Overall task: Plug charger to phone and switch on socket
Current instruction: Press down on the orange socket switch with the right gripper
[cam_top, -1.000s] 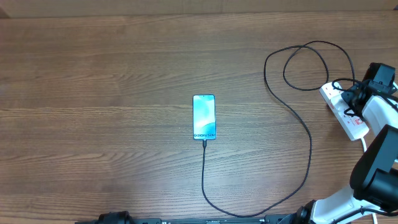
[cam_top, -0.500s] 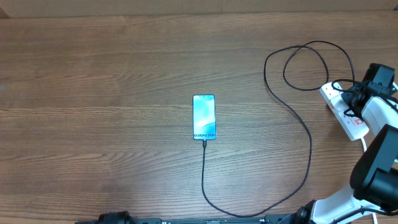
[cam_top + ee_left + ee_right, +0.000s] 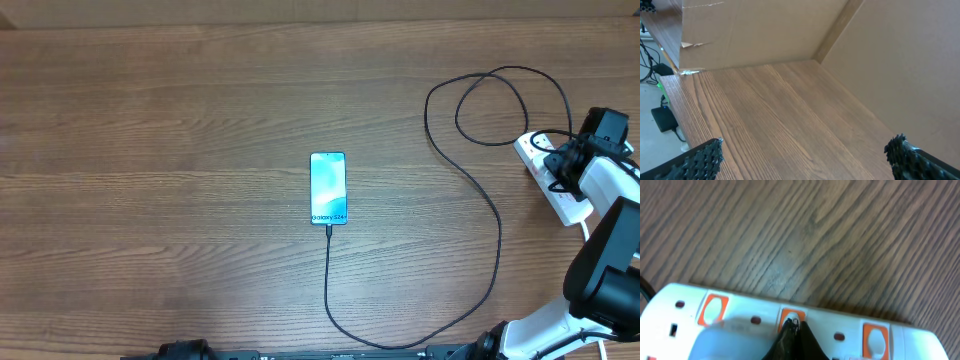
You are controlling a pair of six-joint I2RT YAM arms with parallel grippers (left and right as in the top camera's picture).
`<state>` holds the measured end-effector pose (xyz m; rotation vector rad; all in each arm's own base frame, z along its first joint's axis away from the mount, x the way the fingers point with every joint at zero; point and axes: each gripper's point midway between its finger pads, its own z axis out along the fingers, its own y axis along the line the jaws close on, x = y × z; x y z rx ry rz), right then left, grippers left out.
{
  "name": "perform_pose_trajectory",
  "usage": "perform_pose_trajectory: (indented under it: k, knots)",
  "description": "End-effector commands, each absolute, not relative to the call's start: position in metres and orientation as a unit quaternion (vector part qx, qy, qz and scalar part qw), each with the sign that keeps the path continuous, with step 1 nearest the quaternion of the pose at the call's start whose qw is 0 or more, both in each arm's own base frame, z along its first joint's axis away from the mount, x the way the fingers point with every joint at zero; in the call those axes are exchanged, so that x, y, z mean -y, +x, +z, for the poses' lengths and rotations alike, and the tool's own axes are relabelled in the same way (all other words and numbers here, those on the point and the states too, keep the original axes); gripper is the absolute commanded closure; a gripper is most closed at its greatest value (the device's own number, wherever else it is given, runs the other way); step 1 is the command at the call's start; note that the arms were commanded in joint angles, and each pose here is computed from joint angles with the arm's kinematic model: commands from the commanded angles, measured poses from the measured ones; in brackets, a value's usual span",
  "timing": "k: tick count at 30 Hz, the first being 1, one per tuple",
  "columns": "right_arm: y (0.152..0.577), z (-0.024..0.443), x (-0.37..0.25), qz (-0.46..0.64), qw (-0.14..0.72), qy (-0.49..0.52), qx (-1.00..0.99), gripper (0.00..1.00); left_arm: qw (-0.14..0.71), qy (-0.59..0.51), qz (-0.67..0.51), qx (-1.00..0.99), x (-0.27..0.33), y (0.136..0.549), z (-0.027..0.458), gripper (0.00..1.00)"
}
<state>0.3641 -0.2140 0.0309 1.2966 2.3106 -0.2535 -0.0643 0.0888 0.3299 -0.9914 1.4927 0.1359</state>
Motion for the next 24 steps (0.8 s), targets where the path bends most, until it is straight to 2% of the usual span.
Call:
perform_pose_trajectory:
  k: [1, 24]
  knots:
    - [0.373, 0.024, 0.206, -0.069, 0.243, 0.460, -0.851, 0.96, 0.627, -0.439, 0.057, -0.641, -0.089, -0.068, 0.329, 0.00]
    - [0.370, 0.008, 0.166, -0.001, 0.202, 0.438, -0.876, 0.96, 0.627, -0.439, 0.057, -0.641, -0.089, -0.068, 0.329, 0.01]
